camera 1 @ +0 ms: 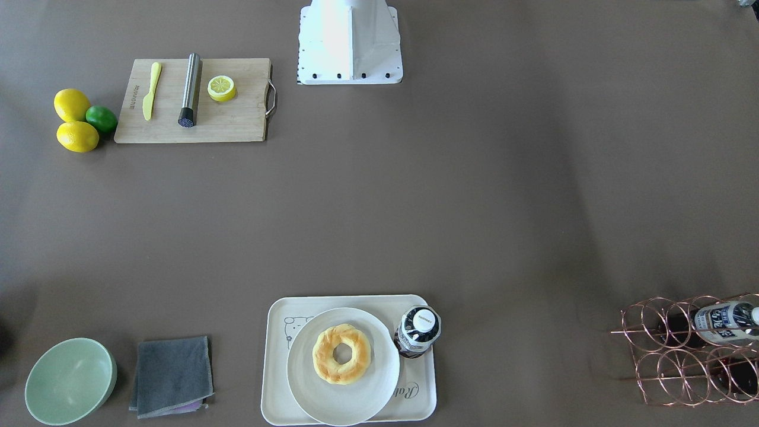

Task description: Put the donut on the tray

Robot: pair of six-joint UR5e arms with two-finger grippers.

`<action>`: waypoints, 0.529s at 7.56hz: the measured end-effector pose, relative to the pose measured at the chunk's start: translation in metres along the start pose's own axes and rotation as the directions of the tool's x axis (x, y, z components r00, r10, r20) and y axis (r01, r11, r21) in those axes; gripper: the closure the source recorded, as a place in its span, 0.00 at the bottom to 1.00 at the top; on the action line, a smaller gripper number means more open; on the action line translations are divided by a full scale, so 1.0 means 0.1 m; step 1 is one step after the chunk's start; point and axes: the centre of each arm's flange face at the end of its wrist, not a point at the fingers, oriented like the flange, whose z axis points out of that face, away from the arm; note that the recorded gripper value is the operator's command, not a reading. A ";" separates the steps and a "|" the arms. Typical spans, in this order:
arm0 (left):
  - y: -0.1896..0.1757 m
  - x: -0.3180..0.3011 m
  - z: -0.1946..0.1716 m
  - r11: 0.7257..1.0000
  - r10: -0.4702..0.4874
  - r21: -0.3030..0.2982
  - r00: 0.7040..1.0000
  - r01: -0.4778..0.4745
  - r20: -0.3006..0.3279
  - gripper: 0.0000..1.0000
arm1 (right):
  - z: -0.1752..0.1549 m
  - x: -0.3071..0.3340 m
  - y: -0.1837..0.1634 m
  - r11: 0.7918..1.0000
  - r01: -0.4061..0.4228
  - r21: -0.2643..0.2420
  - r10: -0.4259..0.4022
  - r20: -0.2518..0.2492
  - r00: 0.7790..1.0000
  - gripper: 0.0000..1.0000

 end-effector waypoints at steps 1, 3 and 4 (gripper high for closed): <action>0.01 0.00 0.01 1.000 0.000 0.000 1.000 0.000 -0.006 0.02 | 0.01 0.01 0.01 1.000 -0.001 -0.002 0.001 0.000 1.000 0.00; 0.02 0.00 0.01 1.000 0.000 0.001 1.000 0.000 -0.009 0.02 | 0.01 0.01 0.01 1.000 -0.002 -0.003 0.002 0.000 1.000 0.00; 0.03 -0.01 0.02 1.000 -0.002 -0.001 1.000 0.002 -0.010 0.02 | 0.01 0.01 0.01 1.000 -0.002 -0.003 0.002 0.000 1.000 0.00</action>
